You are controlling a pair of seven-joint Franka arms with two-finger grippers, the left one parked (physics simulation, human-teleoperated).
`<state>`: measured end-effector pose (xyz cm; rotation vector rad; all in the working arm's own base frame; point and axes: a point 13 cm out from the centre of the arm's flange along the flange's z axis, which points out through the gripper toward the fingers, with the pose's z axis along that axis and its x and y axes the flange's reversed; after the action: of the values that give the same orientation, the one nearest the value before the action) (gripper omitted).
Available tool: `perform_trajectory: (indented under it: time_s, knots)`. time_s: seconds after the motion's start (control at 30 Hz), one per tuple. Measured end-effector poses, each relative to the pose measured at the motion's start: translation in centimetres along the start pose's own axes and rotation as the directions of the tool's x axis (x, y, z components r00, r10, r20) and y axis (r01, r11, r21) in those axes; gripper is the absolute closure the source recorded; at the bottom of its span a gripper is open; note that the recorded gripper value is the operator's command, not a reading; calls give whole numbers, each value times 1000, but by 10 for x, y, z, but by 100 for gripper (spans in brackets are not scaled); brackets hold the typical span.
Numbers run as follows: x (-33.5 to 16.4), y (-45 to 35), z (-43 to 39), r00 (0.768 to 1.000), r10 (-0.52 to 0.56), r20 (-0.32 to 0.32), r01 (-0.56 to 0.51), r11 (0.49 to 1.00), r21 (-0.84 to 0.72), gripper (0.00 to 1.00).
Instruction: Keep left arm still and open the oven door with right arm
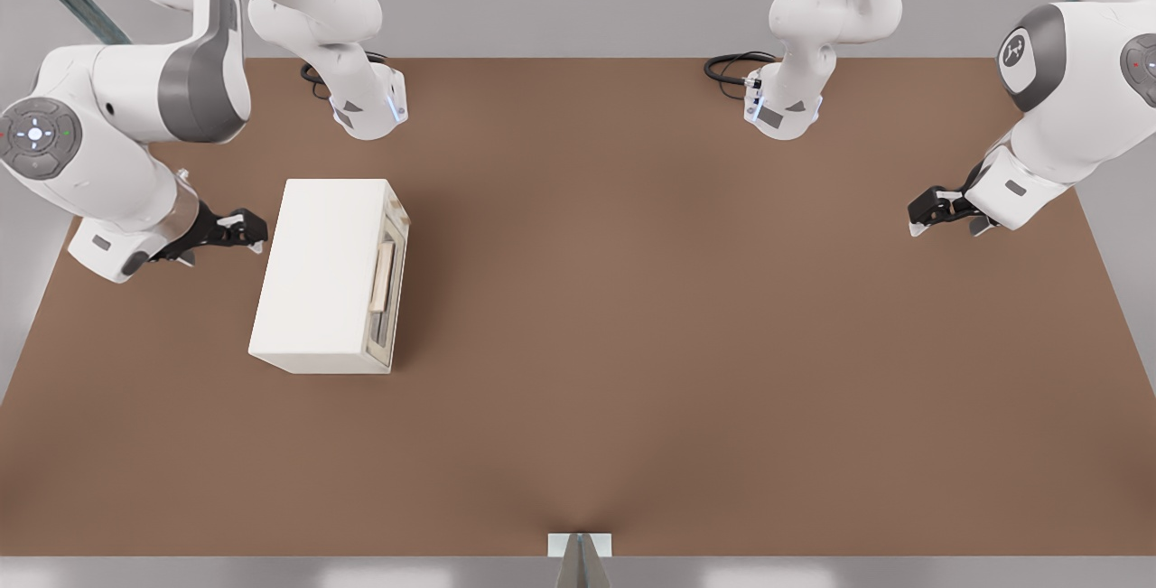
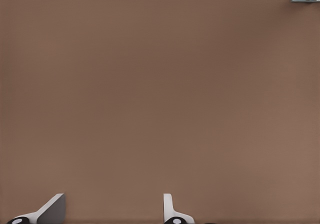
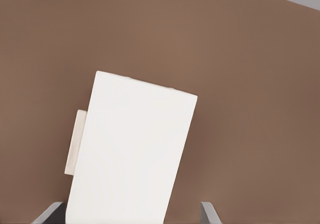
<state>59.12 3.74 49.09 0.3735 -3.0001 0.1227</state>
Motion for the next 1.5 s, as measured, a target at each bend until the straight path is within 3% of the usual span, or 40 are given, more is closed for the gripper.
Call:
perform_trajectory:
  time_s: [0.13,0.17,0.2,0.27,0.37,0.43,0.5,0.63,0.77,0.97,1.5]
  knots:
    - [-4,2,11,1000,-16,-21,16,1000,-2,0]
    - [-6,2,18,999,-23,-35,23,1000,-1,28]
    - [-8,4,24,998,-34,-50,34,999,0,100]
    - [-12,49,41,986,-118,-119,123,992,38,100]
    - [-14,181,94,913,-280,-297,345,917,198,100]
    - [-5,236,135,874,-267,-406,410,853,322,100]
    - [-5,235,157,878,-173,-447,389,802,453,100]
    - [-4,202,174,906,3,-423,299,704,644,100]
    - [-1,180,197,919,114,-378,216,657,723,100]
    - [-7,179,224,935,189,-299,115,636,763,100]
    - [6,176,268,930,301,-208,-11,591,806,100]
